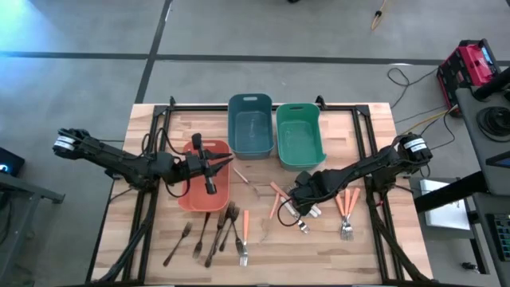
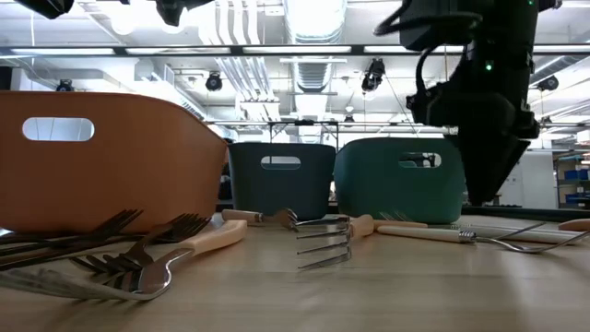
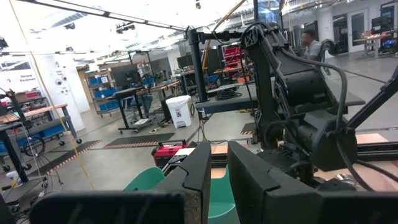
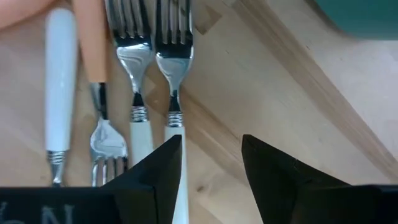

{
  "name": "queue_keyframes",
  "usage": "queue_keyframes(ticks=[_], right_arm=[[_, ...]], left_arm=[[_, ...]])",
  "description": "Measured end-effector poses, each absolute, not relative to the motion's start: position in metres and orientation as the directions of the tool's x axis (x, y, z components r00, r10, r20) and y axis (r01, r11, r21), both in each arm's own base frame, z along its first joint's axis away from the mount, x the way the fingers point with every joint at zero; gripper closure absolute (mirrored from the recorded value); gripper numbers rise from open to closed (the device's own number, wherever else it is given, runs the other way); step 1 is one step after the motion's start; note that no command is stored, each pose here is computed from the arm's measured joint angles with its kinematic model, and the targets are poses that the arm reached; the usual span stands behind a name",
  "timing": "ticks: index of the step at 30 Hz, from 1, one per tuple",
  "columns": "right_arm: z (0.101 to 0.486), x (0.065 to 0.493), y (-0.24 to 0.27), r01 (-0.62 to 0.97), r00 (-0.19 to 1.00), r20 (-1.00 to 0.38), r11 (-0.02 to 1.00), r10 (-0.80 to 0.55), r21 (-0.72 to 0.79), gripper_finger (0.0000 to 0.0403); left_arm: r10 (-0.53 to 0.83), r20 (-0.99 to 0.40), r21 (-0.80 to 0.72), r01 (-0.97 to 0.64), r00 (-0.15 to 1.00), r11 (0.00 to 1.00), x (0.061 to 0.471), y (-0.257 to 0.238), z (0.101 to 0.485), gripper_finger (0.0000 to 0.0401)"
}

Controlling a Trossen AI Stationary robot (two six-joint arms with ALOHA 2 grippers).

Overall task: Sort silverware by color (type)
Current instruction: Put the white fork into the blue bin

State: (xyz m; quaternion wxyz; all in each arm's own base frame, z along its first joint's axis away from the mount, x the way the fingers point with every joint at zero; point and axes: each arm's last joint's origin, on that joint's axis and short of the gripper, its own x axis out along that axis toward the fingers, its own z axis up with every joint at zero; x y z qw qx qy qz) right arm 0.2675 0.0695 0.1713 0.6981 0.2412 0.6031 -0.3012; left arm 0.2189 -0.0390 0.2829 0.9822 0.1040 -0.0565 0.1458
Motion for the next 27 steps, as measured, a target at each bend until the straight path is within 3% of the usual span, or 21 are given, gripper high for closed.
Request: queue_keyframes(ticks=[12,27], right_arm=[[0.155,0.269,0.070,0.701,0.185,-0.976,0.711,-0.112,0.051,0.0236],[0.129,0.275,0.072,0.686,0.106,-0.985,0.727,-0.140,-0.029,0.0244]], left_arm=[[0.275,0.143,0.187,-0.299,0.951,0.936,0.219,-0.039,0.283,0.0364],[0.275,0.143,0.187,-0.299,0.951,0.936,0.219,-0.039,0.283,0.0364]])
